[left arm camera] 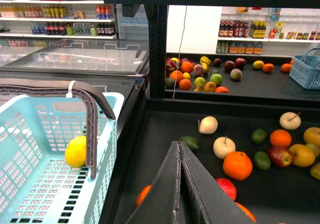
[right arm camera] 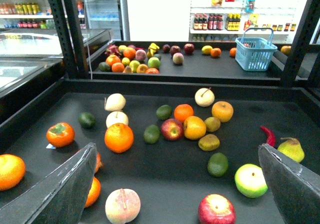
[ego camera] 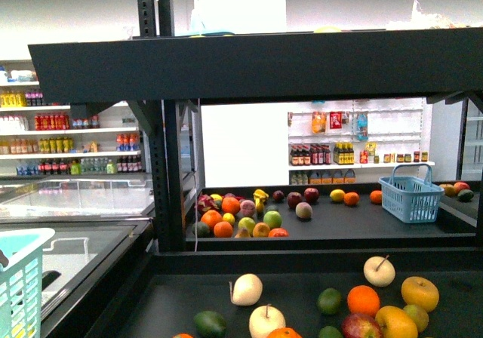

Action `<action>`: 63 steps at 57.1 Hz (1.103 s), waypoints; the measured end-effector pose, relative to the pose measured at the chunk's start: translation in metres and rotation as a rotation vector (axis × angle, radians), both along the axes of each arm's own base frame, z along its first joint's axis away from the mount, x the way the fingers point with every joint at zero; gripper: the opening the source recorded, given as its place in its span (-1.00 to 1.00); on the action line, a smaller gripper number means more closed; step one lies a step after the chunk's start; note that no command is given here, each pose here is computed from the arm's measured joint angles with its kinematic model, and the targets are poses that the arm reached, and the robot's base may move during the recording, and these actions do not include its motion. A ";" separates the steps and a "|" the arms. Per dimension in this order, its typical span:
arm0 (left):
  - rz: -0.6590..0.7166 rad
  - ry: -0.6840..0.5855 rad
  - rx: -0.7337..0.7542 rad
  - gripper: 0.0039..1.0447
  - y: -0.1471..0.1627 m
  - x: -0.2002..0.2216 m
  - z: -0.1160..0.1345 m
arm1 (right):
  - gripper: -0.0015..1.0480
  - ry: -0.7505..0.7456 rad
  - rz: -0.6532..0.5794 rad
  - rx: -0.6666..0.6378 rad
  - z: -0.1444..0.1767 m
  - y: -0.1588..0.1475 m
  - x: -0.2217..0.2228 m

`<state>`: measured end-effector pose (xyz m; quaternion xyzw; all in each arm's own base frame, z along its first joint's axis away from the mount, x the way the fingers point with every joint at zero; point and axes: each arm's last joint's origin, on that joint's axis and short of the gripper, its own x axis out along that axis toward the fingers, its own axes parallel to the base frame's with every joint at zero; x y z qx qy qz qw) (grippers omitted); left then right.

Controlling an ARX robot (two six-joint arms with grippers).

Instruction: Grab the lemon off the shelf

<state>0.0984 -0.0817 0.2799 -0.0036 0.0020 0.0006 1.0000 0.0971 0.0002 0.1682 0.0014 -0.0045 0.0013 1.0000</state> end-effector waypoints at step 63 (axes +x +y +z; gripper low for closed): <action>-0.005 -0.009 0.003 -0.50 0.081 -0.001 -0.113 | 0.86 0.000 -0.001 -0.002 0.000 0.000 0.000</action>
